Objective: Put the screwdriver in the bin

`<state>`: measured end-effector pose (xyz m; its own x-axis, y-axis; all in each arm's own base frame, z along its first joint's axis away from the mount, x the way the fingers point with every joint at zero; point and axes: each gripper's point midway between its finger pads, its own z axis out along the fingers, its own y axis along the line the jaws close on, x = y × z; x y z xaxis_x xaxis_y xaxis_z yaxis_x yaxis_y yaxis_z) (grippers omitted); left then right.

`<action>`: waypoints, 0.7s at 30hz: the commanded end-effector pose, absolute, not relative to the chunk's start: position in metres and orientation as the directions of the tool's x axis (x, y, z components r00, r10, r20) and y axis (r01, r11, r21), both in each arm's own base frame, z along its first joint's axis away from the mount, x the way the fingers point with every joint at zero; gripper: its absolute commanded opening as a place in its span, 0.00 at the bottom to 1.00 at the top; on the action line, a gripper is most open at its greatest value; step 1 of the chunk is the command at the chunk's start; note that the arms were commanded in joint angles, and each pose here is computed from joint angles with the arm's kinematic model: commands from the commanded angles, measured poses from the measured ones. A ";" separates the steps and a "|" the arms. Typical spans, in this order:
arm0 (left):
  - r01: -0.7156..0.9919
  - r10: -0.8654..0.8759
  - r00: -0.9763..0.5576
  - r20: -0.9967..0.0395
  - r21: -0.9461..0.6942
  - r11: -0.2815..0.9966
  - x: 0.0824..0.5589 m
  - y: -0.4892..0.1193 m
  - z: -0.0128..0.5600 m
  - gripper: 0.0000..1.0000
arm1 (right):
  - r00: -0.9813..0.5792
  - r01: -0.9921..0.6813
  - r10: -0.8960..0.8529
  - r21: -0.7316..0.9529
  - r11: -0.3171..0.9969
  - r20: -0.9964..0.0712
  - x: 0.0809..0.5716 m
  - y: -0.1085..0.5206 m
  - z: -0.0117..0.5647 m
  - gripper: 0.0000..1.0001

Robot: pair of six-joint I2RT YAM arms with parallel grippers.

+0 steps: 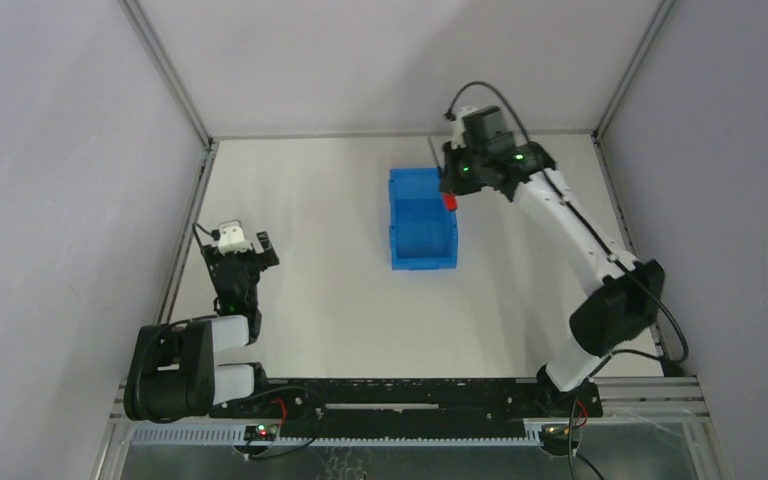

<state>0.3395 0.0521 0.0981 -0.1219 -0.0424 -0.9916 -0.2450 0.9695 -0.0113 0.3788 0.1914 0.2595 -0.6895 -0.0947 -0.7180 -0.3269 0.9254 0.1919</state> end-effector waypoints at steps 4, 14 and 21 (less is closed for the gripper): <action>-0.238 -0.029 -0.005 -1.000 -0.027 0.971 0.354 0.052 0.135 1.00 | -0.697 -0.393 -0.239 0.081 0.916 -0.676 0.405 0.238 0.194 0.11; -0.239 -0.029 -0.004 -1.000 -0.027 0.971 0.354 0.052 0.135 1.00 | -0.697 -0.388 -0.304 -0.016 0.922 -0.649 0.427 0.253 0.110 0.34; -0.237 -0.029 -0.006 -1.000 -0.027 0.971 0.354 0.052 0.134 1.00 | -0.699 -0.379 -0.284 0.003 0.925 -0.656 0.423 0.258 0.114 0.60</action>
<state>0.3395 0.0521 0.0981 -0.1219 -0.0424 -0.9916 -0.2450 0.9695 -0.0113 0.4142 0.2469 0.0902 -0.7478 -0.3142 -0.5848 -0.3851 0.9229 -0.0033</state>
